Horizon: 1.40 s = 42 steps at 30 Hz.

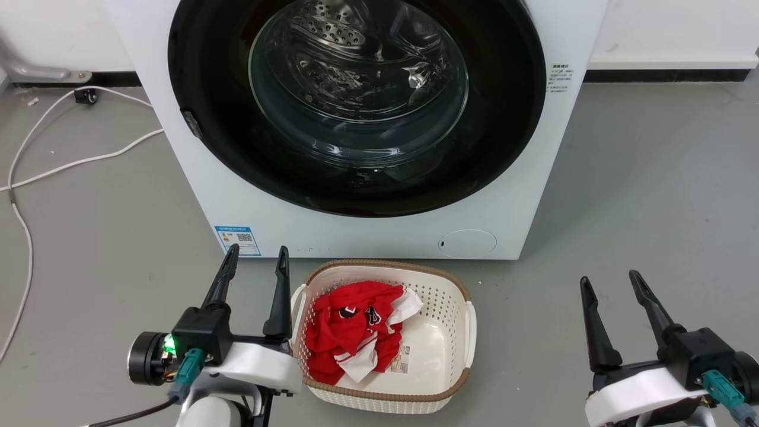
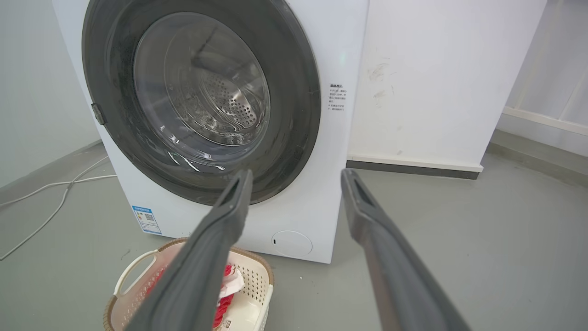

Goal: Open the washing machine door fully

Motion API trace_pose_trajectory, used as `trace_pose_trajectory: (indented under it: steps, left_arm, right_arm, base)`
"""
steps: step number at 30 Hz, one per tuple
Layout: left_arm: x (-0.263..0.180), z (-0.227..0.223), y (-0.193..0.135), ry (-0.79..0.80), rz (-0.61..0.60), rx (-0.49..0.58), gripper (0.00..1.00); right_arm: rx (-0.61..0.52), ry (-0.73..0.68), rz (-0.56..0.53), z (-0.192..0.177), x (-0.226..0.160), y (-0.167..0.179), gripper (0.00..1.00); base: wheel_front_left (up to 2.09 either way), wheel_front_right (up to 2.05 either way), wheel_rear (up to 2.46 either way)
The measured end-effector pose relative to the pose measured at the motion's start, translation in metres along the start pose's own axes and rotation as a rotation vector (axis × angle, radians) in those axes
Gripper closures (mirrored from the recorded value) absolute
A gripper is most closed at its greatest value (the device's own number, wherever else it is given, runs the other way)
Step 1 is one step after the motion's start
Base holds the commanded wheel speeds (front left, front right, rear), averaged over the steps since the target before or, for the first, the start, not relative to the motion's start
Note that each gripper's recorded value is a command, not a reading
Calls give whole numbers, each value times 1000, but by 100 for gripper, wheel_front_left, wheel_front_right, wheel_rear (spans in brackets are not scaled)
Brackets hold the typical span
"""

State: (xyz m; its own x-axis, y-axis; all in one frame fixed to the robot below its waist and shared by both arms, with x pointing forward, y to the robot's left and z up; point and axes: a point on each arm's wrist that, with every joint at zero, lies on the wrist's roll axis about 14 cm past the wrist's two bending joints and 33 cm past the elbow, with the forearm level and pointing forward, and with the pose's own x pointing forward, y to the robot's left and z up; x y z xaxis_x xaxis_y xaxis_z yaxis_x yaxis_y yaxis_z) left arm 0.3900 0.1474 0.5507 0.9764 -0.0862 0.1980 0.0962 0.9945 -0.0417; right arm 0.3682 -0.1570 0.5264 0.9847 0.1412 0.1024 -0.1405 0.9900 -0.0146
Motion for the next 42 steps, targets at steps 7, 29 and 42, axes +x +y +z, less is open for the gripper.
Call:
trace_pose_trajectory:
  steps: [7,29,42]
  left_arm:
    - [0,1,-2,-11,-10,47,0]
    - [-1,-1,0,-10,-4,67,0]
    - [0,-2,1,-5,1,64,0]
  right_arm:
    - [-38,-5,11,1,1,2,0]
    - [-38,-3,11,-1,0,2,100]
    - [389,-67,-63,6,4,-8,100]
  base:
    - [0,0,0]
    - [0,0,0]
    - [0,0,0]
